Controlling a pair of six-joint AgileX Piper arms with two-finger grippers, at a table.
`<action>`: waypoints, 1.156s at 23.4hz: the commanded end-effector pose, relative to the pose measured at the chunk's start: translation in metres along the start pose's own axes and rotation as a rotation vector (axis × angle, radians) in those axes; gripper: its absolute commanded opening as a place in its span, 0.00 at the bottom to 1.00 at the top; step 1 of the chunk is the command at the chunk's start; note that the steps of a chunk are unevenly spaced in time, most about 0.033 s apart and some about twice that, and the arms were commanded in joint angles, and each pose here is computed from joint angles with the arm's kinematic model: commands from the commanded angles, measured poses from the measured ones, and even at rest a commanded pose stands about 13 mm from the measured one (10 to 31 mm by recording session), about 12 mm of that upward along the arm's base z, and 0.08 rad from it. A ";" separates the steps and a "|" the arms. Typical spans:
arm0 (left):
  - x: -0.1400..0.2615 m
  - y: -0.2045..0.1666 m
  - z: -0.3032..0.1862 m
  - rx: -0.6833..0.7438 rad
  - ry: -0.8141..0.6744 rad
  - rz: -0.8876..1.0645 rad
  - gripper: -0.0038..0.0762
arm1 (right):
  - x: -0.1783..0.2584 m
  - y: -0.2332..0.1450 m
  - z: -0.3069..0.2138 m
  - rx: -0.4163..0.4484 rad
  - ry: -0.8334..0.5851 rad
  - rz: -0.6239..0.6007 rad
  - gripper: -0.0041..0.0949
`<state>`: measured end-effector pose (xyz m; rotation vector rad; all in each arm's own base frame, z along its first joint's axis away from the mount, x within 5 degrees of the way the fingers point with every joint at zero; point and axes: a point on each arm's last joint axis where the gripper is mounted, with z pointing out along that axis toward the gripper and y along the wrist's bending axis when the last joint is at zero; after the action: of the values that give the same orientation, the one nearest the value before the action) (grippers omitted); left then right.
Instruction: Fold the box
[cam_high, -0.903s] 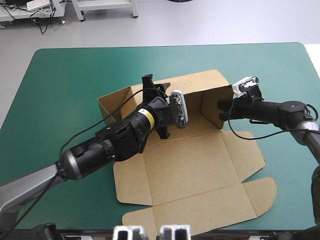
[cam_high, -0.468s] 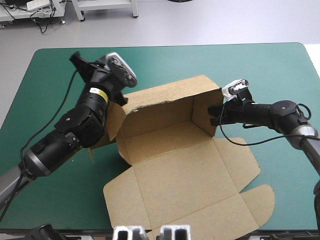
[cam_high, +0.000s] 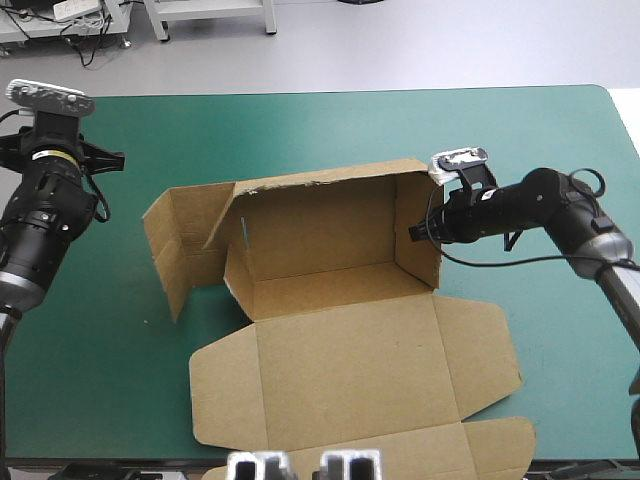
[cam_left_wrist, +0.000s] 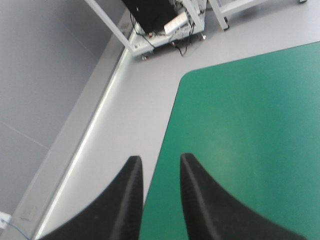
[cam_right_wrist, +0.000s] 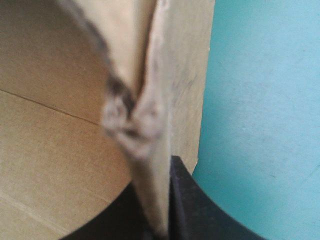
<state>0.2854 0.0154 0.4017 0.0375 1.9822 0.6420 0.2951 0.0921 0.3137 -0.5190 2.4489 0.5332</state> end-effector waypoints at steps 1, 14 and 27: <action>-0.005 0.017 -0.008 0.032 -0.030 -0.102 0.28 | -0.031 -0.002 -0.012 0.041 -0.015 -0.034 0.04; 0.001 0.006 -0.008 0.171 0.044 -0.110 0.28 | -0.080 -0.033 0.030 0.128 0.002 -0.179 0.34; 0.011 0.000 -0.002 0.187 0.147 -0.089 0.28 | -0.092 0.009 -0.067 0.145 -0.151 -0.338 0.44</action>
<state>0.2819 0.0175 0.3785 0.0151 2.2266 0.4070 0.3605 0.0947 0.3754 -0.7810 2.2864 0.2478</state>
